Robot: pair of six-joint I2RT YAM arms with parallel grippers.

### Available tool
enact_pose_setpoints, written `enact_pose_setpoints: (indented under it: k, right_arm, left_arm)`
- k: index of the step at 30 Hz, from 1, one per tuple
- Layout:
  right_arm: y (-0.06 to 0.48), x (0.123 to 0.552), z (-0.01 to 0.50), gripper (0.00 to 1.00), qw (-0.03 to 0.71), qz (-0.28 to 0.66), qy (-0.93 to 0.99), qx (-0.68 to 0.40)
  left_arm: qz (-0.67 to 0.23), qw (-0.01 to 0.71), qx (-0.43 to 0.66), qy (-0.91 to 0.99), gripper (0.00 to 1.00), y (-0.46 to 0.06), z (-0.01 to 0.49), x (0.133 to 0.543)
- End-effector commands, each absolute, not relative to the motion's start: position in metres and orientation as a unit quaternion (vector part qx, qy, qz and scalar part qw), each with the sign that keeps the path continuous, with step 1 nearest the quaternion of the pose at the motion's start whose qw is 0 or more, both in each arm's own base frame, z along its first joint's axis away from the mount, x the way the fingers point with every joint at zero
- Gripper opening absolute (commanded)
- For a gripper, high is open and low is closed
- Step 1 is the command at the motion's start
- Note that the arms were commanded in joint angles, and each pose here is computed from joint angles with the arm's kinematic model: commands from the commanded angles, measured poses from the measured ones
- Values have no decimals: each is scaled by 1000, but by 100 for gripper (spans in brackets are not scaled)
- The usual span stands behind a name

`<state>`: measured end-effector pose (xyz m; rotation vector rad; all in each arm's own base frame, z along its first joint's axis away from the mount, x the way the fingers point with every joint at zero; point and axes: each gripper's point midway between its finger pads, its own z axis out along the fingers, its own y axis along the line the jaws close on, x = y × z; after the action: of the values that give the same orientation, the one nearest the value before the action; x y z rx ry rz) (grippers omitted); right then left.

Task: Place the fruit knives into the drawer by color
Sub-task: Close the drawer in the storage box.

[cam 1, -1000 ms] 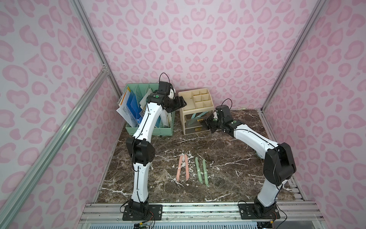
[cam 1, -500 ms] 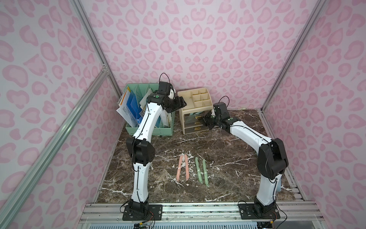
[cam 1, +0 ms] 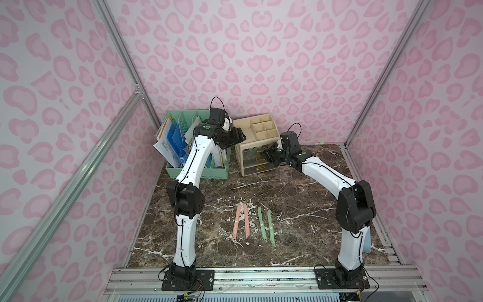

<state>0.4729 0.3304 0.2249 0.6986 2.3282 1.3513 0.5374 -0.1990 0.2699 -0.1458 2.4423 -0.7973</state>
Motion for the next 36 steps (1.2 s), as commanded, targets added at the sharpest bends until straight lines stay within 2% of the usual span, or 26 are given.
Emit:
enact_pose_setpoints:
  k: [1, 24, 32, 34, 36]
  right_arm:
    - [334, 477, 233, 0, 193, 489, 819, 231]
    - [338, 492, 249, 0, 225, 494, 813, 211]
    - [329, 481, 254, 0, 235, 486, 816, 205]
    - [325, 472, 256, 6, 239, 491, 813, 203]
    - [321, 463, 254, 16, 243, 491, 811, 203]
  left_arm:
    - [-298, 275, -50, 913, 75, -199, 266, 537]
    - [-301, 265, -49, 915, 75, -202, 259, 535]
    - [-298, 265, -50, 916, 75, -203, 258, 536]
    - [-294, 266, -49, 917, 75, -203, 257, 536]
    - [-292, 269, -49, 917, 75, -203, 257, 537]
